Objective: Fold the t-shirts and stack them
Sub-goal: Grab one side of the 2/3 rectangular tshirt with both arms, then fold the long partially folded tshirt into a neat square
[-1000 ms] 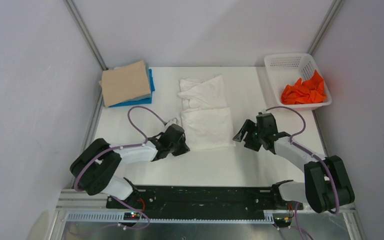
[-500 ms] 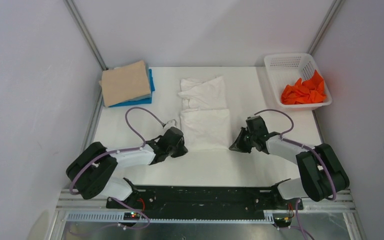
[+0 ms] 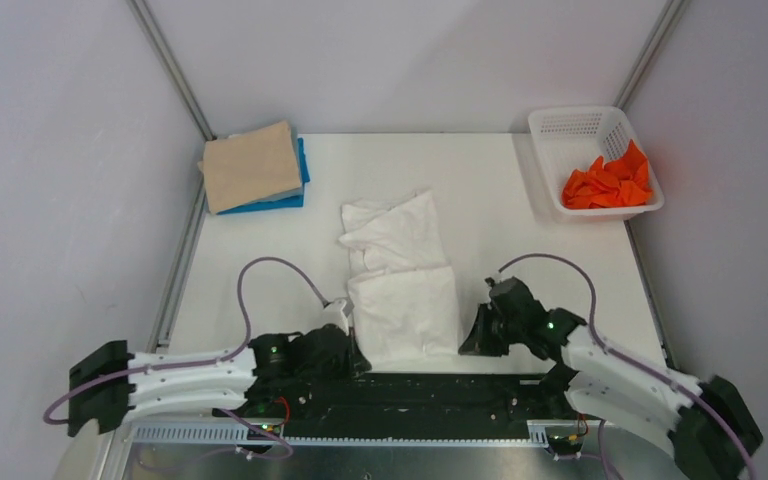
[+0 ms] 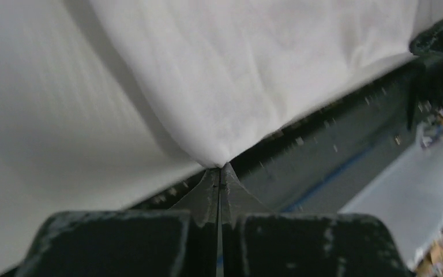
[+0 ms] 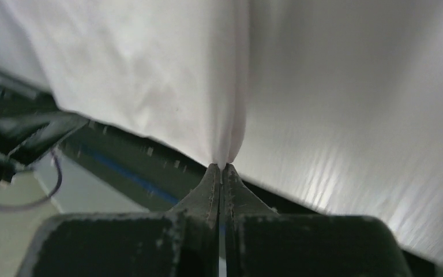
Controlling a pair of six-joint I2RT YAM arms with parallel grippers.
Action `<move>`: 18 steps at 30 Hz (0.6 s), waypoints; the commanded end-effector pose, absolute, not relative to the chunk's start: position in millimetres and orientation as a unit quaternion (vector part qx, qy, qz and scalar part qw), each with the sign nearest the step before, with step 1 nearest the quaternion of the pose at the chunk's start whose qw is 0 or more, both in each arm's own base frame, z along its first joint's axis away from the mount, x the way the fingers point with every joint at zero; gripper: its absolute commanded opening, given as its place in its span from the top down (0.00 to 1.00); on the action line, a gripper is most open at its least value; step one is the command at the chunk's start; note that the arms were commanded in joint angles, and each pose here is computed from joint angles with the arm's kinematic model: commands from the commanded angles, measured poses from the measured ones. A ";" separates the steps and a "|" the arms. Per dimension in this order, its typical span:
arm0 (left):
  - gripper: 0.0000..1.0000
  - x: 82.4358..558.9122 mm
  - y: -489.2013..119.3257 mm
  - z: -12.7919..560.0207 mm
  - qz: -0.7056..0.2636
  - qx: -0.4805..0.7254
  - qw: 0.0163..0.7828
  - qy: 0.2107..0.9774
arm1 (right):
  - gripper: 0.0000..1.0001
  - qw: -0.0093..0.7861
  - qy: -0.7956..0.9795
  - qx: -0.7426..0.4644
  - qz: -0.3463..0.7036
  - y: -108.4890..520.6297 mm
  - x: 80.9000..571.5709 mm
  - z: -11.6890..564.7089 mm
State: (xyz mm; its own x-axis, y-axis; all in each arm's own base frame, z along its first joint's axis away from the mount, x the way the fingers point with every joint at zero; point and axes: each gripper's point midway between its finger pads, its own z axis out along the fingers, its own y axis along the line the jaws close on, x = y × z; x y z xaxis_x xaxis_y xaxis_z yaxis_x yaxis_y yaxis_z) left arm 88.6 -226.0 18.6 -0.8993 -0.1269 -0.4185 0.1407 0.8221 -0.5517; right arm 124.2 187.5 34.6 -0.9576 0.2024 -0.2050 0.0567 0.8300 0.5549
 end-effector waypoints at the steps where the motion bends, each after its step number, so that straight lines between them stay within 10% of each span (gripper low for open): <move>1: 1.00 55.1 -236.2 46.5 -0.356 0.017 0.202 0.912 | 1.00 0.087 0.948 0.066 0.298 184.7 72.7 49.7; 18: 1.00 167.4 -204.2 145.5 -0.299 -0.037 0.421 0.856 | 1.00 0.265 0.869 0.062 0.413 214.8 184.5 175.0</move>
State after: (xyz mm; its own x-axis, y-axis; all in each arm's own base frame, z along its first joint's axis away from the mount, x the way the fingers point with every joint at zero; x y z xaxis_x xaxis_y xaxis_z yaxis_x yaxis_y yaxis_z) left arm 125.0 -221.9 113.4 -0.7681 -0.2802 -0.5758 0.1882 0.7607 -0.6213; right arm 143.6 201.1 121.1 -0.9163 0.2856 -0.2807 0.0173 0.7286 0.6847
